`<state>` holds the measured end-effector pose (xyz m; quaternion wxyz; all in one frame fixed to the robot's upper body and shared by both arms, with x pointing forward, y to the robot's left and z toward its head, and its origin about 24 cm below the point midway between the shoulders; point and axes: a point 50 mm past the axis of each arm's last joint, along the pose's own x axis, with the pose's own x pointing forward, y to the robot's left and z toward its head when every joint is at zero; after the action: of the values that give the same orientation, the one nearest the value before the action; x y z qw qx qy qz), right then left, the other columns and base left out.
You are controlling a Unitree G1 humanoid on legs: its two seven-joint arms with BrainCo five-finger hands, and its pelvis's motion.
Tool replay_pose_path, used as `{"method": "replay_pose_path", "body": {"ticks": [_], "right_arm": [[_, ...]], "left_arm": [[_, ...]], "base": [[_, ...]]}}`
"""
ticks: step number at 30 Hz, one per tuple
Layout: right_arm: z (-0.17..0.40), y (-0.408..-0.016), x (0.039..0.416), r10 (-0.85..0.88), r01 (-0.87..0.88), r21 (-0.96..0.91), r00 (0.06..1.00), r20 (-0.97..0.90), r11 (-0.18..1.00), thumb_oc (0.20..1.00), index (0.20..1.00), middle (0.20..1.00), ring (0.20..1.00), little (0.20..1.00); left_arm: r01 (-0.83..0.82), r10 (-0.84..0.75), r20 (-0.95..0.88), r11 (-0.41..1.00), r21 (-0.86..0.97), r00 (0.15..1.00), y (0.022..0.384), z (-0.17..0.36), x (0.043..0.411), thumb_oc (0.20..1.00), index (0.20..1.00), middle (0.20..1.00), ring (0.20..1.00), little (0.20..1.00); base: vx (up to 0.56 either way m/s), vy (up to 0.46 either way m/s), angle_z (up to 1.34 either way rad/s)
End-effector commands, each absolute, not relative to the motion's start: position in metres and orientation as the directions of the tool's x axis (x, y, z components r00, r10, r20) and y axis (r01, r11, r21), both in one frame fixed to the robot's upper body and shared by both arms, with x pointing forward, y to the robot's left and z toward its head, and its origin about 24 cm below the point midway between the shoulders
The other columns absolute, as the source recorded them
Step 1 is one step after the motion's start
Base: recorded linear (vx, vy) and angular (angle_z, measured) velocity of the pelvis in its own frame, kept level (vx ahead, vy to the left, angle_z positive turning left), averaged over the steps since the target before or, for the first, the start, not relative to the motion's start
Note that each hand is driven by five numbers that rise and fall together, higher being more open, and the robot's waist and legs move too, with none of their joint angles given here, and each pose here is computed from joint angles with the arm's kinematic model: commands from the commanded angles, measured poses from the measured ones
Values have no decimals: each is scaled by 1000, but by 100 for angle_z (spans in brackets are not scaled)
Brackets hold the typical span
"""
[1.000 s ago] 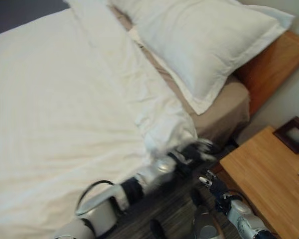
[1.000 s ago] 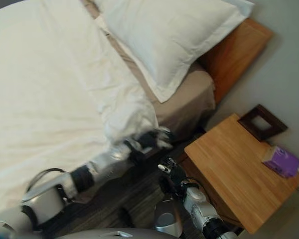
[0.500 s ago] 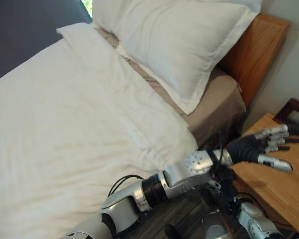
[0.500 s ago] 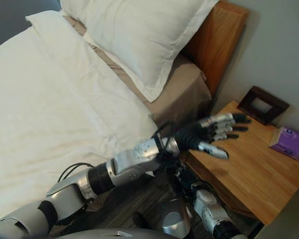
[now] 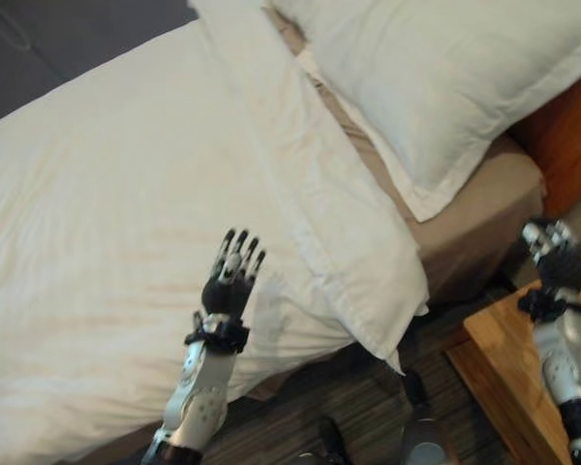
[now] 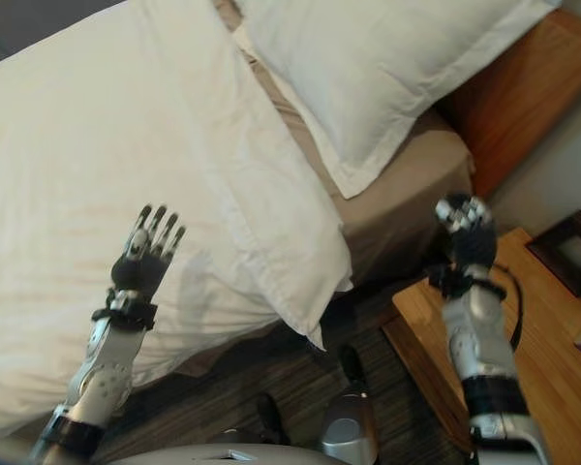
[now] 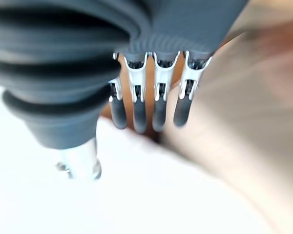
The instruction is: Making the bed.
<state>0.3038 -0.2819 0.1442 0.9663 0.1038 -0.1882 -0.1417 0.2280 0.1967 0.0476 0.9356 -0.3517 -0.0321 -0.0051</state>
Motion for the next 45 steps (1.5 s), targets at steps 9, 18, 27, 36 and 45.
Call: {"method": "replay_pose_path", "body": {"ticks": [9,18,27,36,45], "right_arm": [[133,-207,352,-63,-40,428,972,225,903,200,200,200,200,200],[83,-220,377,-185,209,486,978,-97,849,200,200,200,200,200],[-80,-214,260,-135,476,474,797,-588,741,200,200,200,200,200],[-116,-297,136,-469,813,406,575,-670,417,200,200,200,200,200],[35,-258,222,-164,149,181,984,70,972,1000,1000,1000,1000,1000]], "left_arm": [[107,12,168,727,-678,986,197,68,233,1000,1000,1000,1000,1000],[122,26,183,651,-749,983,186,66,239,1000,1000,1000,1000,1000],[104,42,173,656,-747,984,188,57,240,1000,1000,1000,1000,1000],[-67,115,21,710,-701,993,203,19,225,1000,1000,1000,1000,1000],[-15,-94,-148,799,-602,985,182,-18,196,1000,1000,1000,1000,1000]], "base": [[-31,-20,17],[-20,1,8],[26,-6,2],[41,12,-17],[9,16,-10]]}}
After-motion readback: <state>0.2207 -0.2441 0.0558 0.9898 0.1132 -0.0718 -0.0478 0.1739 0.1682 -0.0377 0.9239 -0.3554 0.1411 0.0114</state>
